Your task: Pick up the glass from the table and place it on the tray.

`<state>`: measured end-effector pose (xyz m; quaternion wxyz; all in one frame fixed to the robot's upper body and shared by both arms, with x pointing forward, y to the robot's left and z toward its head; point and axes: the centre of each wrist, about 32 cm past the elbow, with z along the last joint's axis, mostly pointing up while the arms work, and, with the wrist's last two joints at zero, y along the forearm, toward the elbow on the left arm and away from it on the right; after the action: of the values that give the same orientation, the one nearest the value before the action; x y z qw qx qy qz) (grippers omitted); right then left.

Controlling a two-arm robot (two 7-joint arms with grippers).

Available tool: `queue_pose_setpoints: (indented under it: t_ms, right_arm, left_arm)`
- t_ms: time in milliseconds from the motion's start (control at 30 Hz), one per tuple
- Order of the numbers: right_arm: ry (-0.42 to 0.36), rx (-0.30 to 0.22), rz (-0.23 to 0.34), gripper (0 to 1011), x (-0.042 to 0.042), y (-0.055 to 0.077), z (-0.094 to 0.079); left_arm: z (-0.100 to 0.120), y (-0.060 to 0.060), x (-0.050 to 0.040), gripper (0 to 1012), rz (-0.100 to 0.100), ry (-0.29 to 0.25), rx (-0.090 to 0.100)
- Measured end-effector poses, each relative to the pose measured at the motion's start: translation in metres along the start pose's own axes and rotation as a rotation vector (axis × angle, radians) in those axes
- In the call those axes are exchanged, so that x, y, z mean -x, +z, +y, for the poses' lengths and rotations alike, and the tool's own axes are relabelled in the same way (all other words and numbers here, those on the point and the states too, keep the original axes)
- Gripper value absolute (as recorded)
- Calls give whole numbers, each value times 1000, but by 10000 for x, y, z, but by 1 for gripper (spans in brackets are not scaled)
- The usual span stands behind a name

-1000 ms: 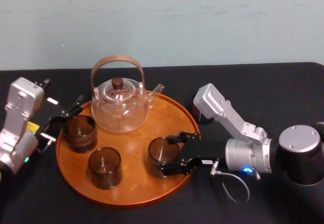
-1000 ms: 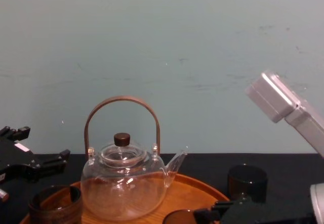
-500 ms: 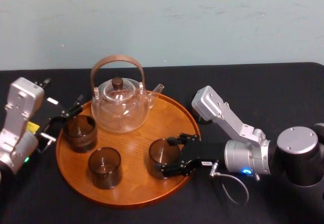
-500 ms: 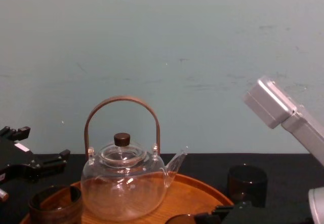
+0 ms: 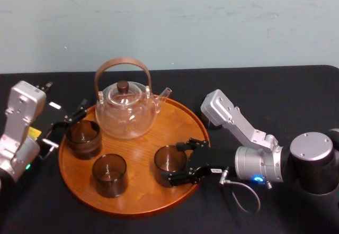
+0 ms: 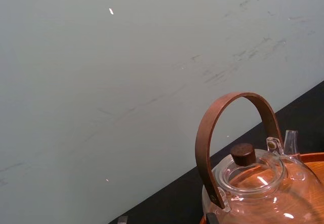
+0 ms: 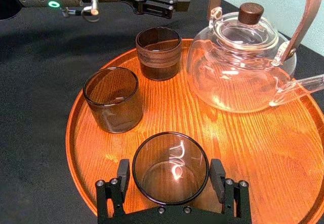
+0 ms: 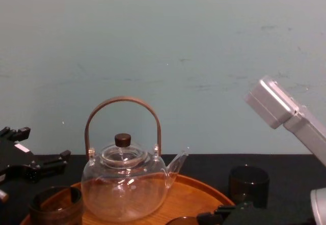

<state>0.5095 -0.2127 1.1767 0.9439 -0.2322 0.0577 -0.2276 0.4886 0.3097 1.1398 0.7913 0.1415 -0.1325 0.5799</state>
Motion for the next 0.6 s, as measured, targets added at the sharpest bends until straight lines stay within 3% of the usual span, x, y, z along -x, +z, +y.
queue_pose_setpoints:
  t_ms: [333, 600]
  right_arm:
    - [2, -2, 2, 1003, -3, -1, -5]
    - [40, -5, 2, 1002, 1, -99, -211]
  left_arm:
    - [0, 0, 0, 1001, 0, 0, 0]
    - [0, 0, 0, 1001, 0, 0, 0]
